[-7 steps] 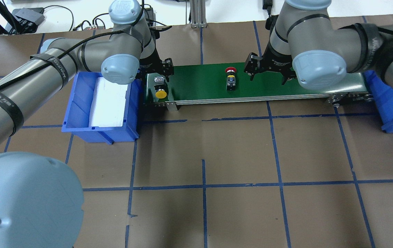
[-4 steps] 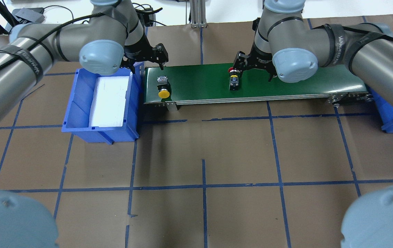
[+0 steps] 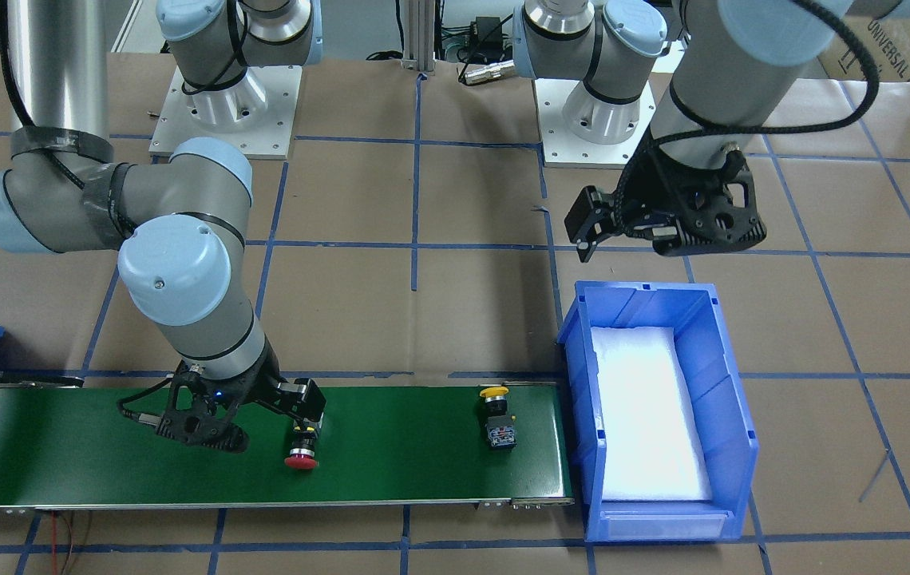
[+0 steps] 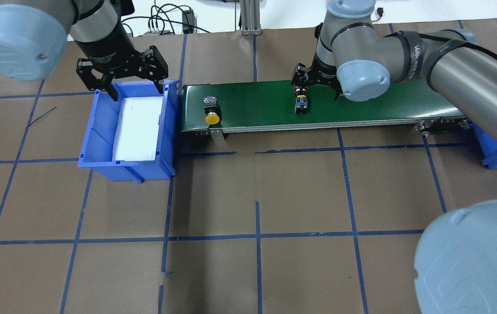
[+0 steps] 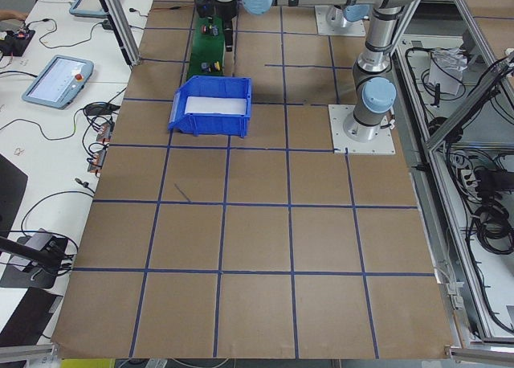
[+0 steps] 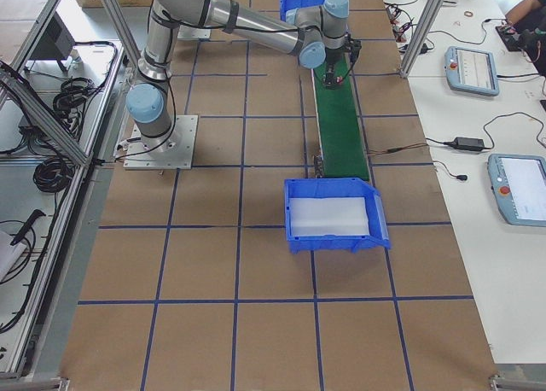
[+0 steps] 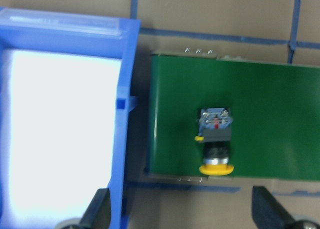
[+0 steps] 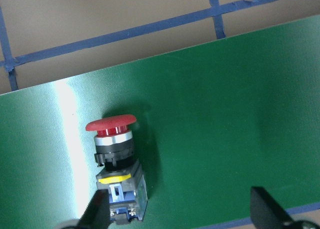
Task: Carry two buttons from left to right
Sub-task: 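Grasp the red button on the belt with the right gripper while the left withdraws, then carry the red button with the right gripper into the far blue bin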
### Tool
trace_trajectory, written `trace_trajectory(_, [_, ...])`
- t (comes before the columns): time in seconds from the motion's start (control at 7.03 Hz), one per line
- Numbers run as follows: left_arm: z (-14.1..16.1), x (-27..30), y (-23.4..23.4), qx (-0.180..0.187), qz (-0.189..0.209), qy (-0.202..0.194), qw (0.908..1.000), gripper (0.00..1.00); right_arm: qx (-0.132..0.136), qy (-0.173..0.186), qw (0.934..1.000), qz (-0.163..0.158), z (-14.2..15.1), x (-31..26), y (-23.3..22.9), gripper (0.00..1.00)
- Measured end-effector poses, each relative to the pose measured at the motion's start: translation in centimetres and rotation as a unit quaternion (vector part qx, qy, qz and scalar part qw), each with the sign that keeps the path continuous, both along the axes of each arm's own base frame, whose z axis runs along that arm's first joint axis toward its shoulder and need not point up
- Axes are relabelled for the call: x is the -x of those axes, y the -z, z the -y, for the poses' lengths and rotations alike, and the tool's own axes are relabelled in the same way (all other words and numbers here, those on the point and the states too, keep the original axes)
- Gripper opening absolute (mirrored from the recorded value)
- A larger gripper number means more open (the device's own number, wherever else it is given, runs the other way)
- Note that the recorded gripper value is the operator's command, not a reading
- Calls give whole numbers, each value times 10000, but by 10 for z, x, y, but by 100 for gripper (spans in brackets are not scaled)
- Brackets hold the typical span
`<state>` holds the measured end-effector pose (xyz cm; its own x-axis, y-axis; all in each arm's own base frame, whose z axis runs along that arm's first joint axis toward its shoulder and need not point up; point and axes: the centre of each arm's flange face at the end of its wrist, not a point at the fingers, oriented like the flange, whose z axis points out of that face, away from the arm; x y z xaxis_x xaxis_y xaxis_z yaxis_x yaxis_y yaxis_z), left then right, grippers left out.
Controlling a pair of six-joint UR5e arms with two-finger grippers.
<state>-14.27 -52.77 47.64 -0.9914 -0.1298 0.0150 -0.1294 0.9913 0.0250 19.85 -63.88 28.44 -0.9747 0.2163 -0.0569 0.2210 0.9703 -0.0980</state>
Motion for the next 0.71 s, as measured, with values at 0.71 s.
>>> trace_trajectory(0.71, [-29, -2, -14, -257, -49, 321, 9991, 100, 21, 31, 9999, 167, 9, -4, 21, 91])
